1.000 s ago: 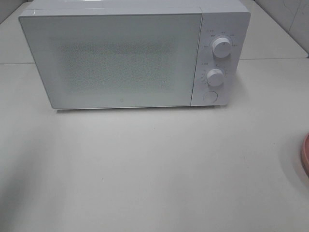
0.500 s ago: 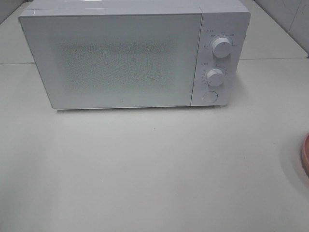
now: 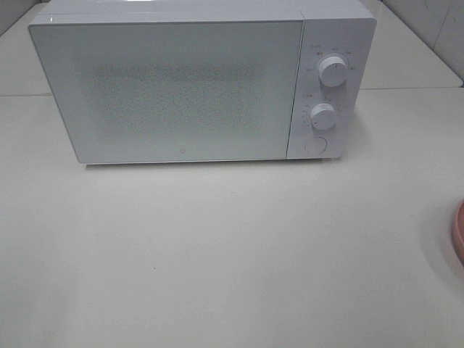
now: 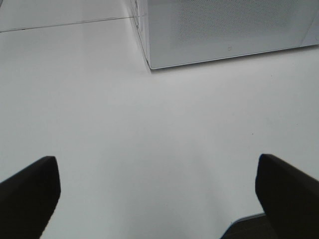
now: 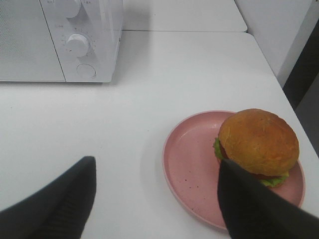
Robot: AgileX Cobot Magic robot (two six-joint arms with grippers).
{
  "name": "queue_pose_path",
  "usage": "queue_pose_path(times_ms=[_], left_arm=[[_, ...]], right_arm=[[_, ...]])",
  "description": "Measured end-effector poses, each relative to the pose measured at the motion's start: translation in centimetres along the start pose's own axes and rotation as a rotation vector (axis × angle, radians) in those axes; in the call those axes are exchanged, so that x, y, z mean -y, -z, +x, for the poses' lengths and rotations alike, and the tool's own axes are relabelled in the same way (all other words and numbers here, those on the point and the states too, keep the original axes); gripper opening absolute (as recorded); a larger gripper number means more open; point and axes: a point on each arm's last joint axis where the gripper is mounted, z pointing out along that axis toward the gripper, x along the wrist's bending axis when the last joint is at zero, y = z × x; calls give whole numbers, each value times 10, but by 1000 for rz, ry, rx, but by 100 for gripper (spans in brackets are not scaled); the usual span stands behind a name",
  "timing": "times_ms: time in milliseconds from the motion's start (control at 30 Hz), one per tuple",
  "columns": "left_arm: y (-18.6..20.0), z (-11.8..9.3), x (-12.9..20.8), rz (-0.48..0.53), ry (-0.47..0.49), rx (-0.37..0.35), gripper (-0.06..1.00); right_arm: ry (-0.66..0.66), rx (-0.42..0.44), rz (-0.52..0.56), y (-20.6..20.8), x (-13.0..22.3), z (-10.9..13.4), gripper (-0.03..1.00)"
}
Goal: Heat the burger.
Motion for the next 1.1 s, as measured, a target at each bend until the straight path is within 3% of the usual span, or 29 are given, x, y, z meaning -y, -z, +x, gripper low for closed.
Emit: queue_pose_path(times_ms=[400,633,1100], left_arm=[[0,0,1,-1,1,-3,99],[0,-1,1,-6,42,-85,99],[0,-1,1,-6,42,-86,99]], right_arm=[[0,-1,0,0,0,0,63],[0,-1,0,0,0,0,63],[0,0,0,0,0,0,63]])
